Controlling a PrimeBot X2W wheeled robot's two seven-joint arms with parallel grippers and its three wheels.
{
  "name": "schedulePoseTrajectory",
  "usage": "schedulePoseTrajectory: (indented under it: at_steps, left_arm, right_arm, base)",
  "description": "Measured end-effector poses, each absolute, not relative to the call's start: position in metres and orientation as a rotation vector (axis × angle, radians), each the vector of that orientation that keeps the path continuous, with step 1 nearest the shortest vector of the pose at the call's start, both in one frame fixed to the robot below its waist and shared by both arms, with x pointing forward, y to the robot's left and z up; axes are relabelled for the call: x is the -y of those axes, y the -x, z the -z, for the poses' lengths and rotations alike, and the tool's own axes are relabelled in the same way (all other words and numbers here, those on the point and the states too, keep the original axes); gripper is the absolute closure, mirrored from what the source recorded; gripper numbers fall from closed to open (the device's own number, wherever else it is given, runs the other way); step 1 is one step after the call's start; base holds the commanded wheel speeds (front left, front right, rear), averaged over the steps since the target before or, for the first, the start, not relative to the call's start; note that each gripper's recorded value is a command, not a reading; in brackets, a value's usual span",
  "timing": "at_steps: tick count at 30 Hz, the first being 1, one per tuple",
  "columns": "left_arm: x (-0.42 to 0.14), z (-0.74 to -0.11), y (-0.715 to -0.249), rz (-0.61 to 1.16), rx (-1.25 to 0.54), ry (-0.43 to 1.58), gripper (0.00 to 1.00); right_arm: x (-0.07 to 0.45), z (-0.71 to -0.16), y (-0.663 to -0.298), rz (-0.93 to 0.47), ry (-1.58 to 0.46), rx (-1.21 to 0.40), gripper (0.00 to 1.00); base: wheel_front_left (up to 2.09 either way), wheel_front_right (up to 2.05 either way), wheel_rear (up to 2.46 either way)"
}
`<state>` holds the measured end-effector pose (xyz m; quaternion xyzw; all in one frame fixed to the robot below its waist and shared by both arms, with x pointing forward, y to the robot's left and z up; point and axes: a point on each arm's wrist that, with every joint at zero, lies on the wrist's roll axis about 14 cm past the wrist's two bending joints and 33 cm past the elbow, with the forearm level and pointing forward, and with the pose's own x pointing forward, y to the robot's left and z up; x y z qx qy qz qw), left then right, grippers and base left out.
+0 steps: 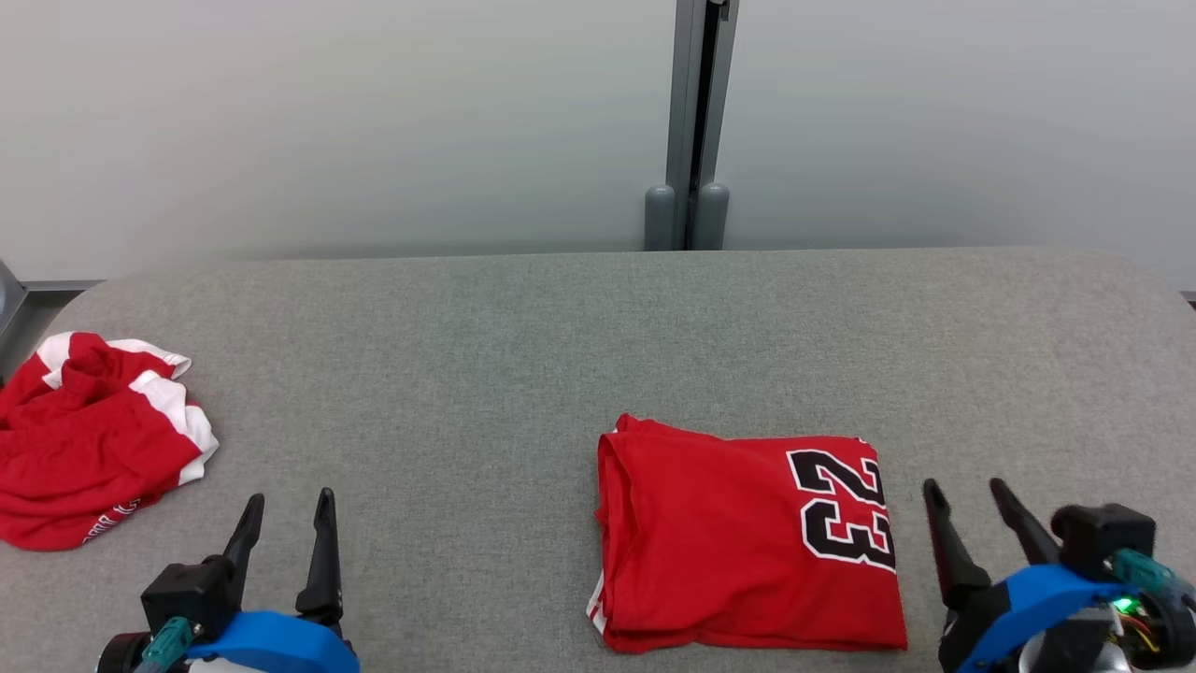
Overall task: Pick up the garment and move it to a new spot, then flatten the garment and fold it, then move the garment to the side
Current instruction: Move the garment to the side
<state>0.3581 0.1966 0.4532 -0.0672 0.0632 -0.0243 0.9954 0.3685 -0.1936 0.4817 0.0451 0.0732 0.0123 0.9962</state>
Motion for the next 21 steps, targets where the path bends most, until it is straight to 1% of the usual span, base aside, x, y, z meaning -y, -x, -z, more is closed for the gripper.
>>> schedulePoseTrajectory:
  at_steps: [2,8,12,16,21]
  left_arm:
    - [-0.196,-0.454,-0.361,0.052,-0.127,0.131,0.0]
    - [-0.196,-0.458,-0.373,0.058,-0.118,0.123,0.0]
    - [-0.196,-0.459,-0.379,0.059,-0.117,0.122,0.0]
    - [-0.199,-0.46,-0.385,0.049,-0.112,0.129,0.0]
    - [-0.201,-0.455,-0.384,0.042,-0.124,0.13,0.0]
  right_arm:
    - [0.184,-0.474,-0.373,-0.051,-0.127,-0.223,0.0]
    - [0.17,-0.448,-0.384,-0.099,-0.126,-0.487,0.0]
    - [0.169,-0.431,-0.392,-0.098,-0.129,-0.59,0.0]
    - [0.159,-0.396,-0.387,-0.117,-0.172,-0.737,0.0]
    - [0.151,-0.376,-0.384,-0.134,-0.174,-0.815,0.0]
  base:
    - [0.0,0.0,0.0]
    - [0.0,0.0,0.0]
    - [0.0,0.0,0.0]
    - [0.0,0.0,0.0]
    - [0.0,0.0,0.0]
